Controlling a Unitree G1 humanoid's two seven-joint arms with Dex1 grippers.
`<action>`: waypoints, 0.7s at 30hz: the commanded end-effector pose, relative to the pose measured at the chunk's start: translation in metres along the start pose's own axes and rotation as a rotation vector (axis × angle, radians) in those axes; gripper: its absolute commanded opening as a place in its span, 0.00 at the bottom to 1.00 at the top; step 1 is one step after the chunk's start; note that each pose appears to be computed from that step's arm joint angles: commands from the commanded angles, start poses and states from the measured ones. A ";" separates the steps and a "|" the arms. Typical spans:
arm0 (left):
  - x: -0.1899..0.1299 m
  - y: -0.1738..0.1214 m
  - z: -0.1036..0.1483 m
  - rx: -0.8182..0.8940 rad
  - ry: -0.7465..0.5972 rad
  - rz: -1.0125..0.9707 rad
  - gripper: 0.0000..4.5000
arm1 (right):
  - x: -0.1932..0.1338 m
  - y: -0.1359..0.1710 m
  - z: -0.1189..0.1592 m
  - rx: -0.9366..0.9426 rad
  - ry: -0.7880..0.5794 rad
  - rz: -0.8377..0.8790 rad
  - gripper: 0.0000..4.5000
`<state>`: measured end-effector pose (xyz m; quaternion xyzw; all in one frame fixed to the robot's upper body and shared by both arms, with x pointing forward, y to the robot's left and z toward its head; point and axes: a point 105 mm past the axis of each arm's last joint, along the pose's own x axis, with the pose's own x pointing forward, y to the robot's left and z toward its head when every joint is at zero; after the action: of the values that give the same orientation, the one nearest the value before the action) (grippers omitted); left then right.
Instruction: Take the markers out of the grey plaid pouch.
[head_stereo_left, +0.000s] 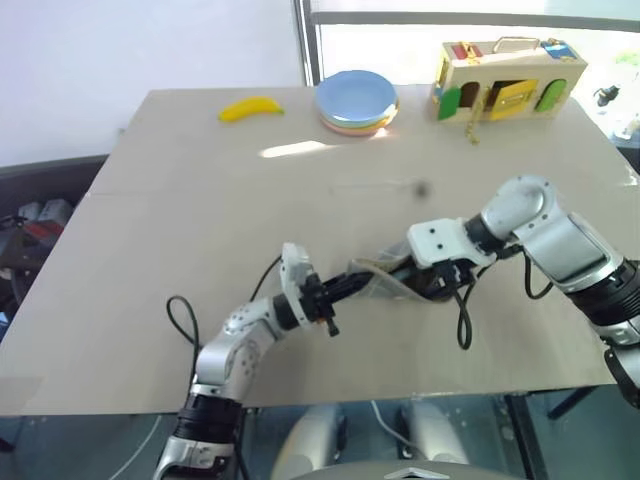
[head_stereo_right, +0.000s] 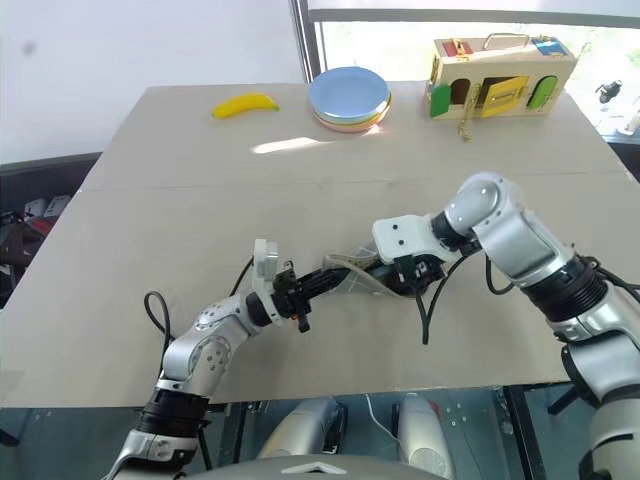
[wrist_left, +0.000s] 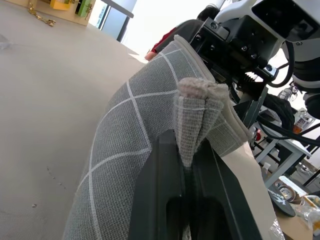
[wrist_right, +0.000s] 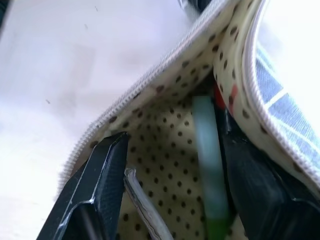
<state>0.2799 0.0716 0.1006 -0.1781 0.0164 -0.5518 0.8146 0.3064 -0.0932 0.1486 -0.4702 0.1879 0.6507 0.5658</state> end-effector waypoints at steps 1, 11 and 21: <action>-0.001 0.003 0.004 0.017 -0.009 0.007 0.00 | 0.000 -0.010 -0.007 -0.029 0.045 -0.049 0.69; 0.000 0.004 0.003 0.018 -0.002 0.001 0.00 | 0.011 -0.012 -0.025 -0.025 0.123 -0.004 0.69; 0.000 0.003 0.003 0.020 -0.008 0.007 0.00 | 0.016 -0.013 -0.009 -0.092 0.074 0.003 0.31</action>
<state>0.2830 0.0708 0.1002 -0.1772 0.0178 -0.5540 0.8132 0.3230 -0.0885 0.1305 -0.5107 0.1898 0.6410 0.5406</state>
